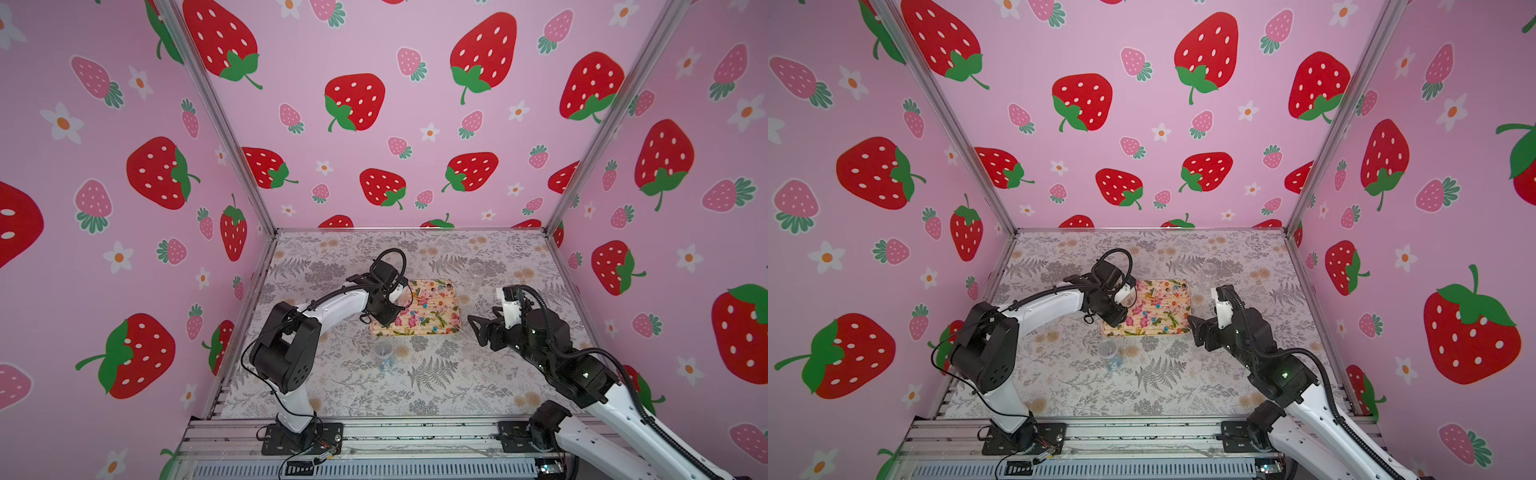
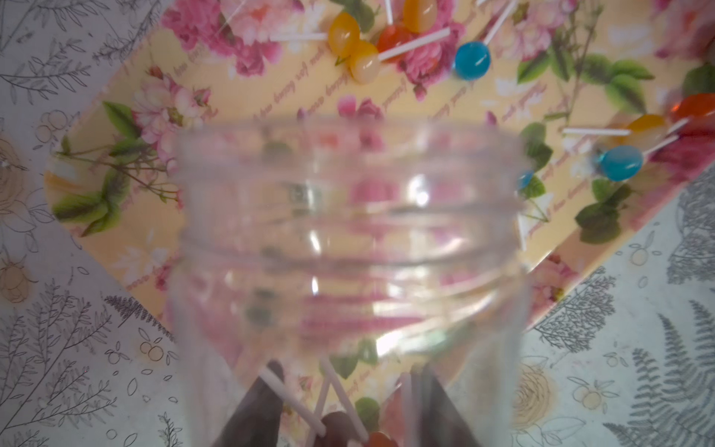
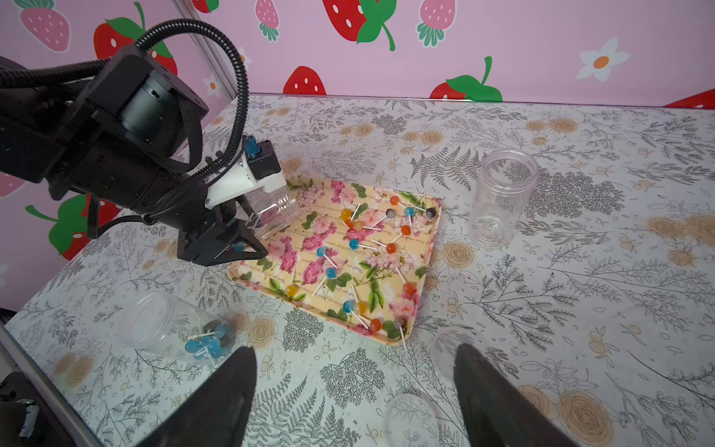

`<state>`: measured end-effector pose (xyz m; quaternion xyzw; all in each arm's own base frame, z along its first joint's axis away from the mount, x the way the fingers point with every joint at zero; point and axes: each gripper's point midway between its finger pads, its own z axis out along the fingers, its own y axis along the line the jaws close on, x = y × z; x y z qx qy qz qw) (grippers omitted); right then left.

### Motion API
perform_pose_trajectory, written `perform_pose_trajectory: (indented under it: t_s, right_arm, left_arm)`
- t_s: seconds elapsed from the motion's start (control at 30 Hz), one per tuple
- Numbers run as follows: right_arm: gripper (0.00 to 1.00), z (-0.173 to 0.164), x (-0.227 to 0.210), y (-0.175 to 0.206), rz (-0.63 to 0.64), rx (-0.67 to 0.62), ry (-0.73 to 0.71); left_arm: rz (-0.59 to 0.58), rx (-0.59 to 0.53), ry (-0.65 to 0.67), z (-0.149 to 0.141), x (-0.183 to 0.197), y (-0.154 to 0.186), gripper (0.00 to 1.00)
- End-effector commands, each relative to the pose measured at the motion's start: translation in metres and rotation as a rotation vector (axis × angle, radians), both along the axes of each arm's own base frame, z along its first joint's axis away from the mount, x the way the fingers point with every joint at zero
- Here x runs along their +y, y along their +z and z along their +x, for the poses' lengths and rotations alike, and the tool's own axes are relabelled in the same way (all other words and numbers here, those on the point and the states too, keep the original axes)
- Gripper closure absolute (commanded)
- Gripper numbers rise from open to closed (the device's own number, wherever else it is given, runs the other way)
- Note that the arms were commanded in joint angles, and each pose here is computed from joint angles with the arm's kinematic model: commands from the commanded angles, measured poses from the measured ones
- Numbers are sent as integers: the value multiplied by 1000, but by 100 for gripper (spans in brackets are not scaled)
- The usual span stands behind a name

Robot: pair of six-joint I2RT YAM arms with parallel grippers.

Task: Pour the candies out of the jar
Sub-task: 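Pour the candies out of the jar onto the tray.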

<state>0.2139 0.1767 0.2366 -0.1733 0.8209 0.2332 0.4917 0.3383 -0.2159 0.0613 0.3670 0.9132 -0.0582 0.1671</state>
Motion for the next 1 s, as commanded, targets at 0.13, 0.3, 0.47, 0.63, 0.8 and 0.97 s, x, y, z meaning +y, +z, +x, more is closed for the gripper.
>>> perform_pose_trajectory:
  t_s: [0.13,0.3,0.47,0.63,0.8,0.97]
  right_arm:
    - [18,-4,-2,8,39,-4,1]
    - [18,-6,-6,6,34,-13,-3]
    - [18,-8,-7,4,34,0,-5]
    - [18,-8,-8,3,38,2,-10]
    - [18,-9,-9,3,38,7,-12]
    - [18,-12,-11,1,37,13,-15]
  left_arm:
    - [110,18,-47,1,11,1,55]
    - [162,28,-66,1,17,1,55]
    - [192,21,-82,4,19,2,55]
    - [250,18,-115,7,22,3,55]
    - [319,-5,-148,13,26,7,55]
    - [411,-44,-199,22,29,13,55]
